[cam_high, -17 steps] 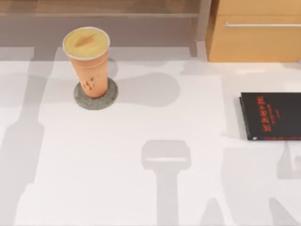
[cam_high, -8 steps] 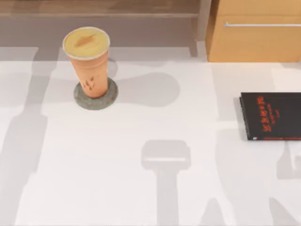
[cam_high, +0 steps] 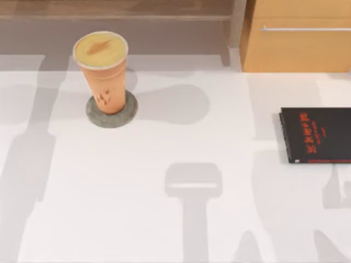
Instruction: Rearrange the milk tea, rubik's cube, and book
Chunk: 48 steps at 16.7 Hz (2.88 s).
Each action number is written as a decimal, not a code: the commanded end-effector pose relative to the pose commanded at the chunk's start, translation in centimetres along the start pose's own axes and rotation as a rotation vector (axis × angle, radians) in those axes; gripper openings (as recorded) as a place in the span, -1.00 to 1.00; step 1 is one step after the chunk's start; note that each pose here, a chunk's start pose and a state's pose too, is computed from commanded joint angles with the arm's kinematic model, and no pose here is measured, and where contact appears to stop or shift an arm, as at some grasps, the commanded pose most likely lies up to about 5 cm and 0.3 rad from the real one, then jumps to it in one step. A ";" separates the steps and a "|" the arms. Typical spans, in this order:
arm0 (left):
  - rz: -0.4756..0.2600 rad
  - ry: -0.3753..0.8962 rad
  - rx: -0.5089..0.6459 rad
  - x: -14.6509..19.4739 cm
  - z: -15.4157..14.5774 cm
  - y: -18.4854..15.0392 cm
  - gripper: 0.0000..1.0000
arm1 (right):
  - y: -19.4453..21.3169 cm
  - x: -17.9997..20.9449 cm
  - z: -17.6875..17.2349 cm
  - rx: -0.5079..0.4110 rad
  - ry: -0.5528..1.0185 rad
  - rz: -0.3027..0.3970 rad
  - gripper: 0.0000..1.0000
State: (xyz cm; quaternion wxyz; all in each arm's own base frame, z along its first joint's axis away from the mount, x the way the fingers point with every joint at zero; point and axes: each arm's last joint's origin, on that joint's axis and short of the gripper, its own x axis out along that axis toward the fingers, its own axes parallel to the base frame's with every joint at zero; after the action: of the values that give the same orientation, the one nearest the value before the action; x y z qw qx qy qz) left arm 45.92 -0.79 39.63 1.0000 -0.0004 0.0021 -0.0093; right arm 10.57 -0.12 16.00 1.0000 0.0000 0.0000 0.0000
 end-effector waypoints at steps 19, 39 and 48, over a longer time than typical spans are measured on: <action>0.002 -0.002 0.000 -2.7 0.1 0.1 1.00 | 0.0 0.0 0.0 0.000 0.000 0.000 1.00; 0.004 0.018 -0.010 -24.2 -4.0 0.1 1.00 | 0.0 0.0 0.0 0.000 0.000 0.000 1.00; 0.015 -0.024 0.003 -35.0 -19.5 0.0 1.00 | 0.0 0.0 0.0 0.000 0.000 0.000 1.00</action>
State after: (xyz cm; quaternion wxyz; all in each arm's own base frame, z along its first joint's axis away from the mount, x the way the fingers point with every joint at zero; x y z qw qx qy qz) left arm 10.85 -0.14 20.23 0.9999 0.0013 -0.0099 -0.0020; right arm 10.57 -0.12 16.00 1.0000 0.0000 0.0000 0.0000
